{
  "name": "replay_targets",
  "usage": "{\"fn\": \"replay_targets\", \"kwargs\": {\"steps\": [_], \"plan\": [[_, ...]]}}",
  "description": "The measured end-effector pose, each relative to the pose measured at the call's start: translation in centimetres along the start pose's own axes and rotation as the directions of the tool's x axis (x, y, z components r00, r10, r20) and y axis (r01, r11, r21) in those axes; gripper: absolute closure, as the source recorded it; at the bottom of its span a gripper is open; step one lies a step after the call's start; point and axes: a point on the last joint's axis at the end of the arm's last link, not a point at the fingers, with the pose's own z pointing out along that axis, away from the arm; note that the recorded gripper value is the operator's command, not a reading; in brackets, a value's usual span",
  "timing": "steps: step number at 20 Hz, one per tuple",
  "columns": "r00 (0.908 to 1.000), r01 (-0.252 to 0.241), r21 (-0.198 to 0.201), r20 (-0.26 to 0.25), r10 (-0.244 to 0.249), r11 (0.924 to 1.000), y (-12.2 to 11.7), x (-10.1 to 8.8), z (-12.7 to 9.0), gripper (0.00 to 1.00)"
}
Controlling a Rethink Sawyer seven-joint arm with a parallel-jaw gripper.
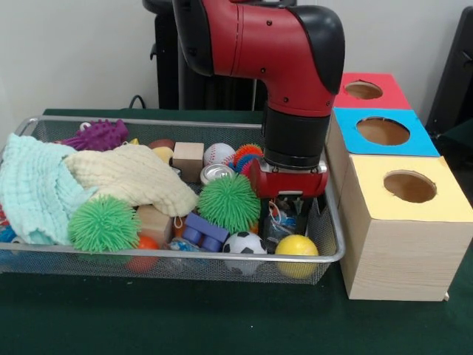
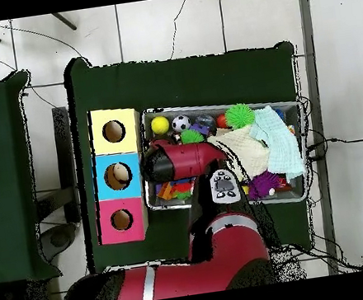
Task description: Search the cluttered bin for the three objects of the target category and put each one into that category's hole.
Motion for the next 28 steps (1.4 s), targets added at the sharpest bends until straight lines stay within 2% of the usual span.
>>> {"fn": "replay_targets", "kwargs": {"steps": [7,8,12,18,28], "plan": [[0.9987,-0.004,0.006,0.052,0.004,1.0,0.7,0.1,1.1,0.0],[0.9979,-0.007,0.004,0.064,0.006,1.0,1.1,0.2,1.6,1.0],[0.9968,-0.014,0.01,0.079,0.014,0.9998,0.9,0.0,1.6,1.0],[0.9969,-0.025,0.014,0.075,0.024,0.9996,0.8,0.0,1.5,1.0],[0.9974,-0.066,0.022,0.03,0.066,0.9976,0.8,0.0,1.0,1.0]]}}
